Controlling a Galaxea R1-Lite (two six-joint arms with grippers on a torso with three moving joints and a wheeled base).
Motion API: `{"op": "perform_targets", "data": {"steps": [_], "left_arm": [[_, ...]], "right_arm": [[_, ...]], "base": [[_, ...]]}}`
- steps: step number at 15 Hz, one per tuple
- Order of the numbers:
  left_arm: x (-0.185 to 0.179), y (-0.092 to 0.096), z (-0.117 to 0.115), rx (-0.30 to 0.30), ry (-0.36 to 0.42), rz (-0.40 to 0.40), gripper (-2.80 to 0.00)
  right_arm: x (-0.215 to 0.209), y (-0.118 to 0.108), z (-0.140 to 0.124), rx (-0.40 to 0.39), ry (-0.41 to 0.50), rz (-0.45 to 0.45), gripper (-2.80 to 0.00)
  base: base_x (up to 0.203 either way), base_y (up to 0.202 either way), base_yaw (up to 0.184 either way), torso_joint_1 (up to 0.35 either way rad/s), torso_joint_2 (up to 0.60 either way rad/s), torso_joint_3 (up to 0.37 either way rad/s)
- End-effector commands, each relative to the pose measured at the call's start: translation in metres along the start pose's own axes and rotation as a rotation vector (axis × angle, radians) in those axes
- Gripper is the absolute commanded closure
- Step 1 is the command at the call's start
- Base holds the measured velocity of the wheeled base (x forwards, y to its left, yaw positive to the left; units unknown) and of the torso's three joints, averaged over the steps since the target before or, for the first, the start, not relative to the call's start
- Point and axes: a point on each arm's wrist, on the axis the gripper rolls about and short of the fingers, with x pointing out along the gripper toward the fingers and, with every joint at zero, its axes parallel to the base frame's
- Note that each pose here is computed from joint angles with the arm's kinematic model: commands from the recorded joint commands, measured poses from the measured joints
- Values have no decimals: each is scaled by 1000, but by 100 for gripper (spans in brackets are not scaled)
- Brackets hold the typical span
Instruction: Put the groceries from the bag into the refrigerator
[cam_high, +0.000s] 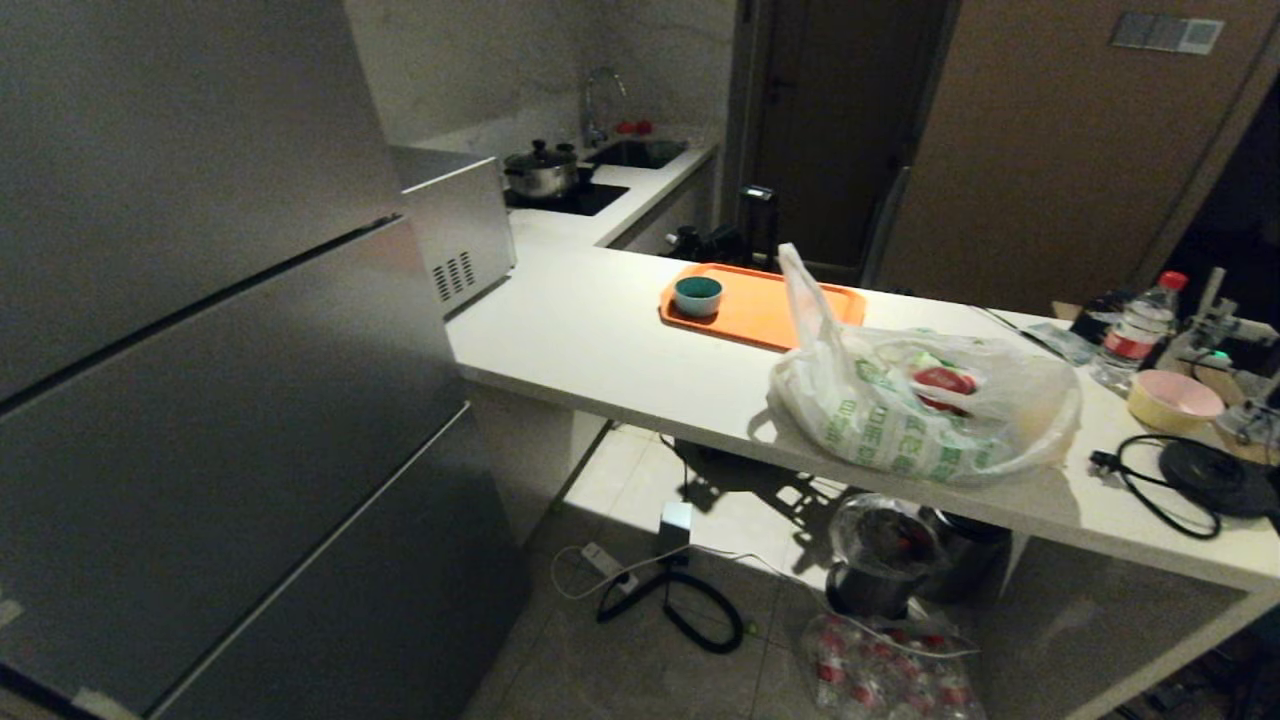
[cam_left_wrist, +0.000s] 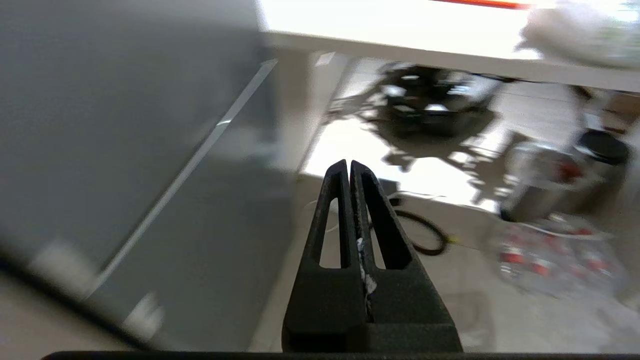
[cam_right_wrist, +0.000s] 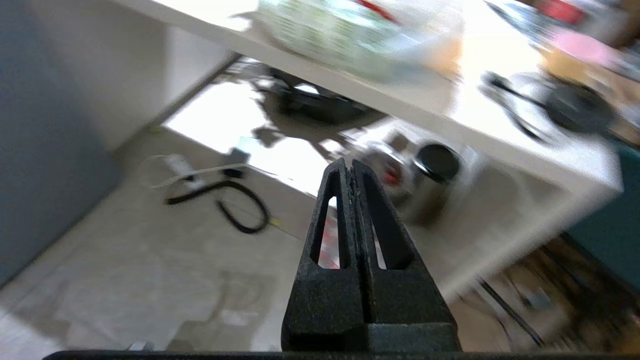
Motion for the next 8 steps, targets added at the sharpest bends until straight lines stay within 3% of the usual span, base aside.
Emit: {"op": "perform_targets", "data": {"steps": [1, 4, 6, 8], "left_arm": [[0, 0, 0, 0, 3, 0, 0], [-1, 0, 4, -10, -27, 0, 0], [-7, 1, 33, -42, -116, -1, 0], [-1, 2, 63, -84, -96, -2, 0]], "right_arm": [[0, 0, 0, -1, 1, 1, 0], [0, 0, 0, 0, 0, 1, 0], [0, 0, 0, 10, 1, 1, 0], [0, 0, 0, 27, 1, -2, 0]], "base": [[2, -8, 172, 2, -2, 2], [1, -9, 176, 2, -1, 3], [-1, -9, 150, -2, -2, 5], [1, -3, 53, 1, 3, 1]]}}
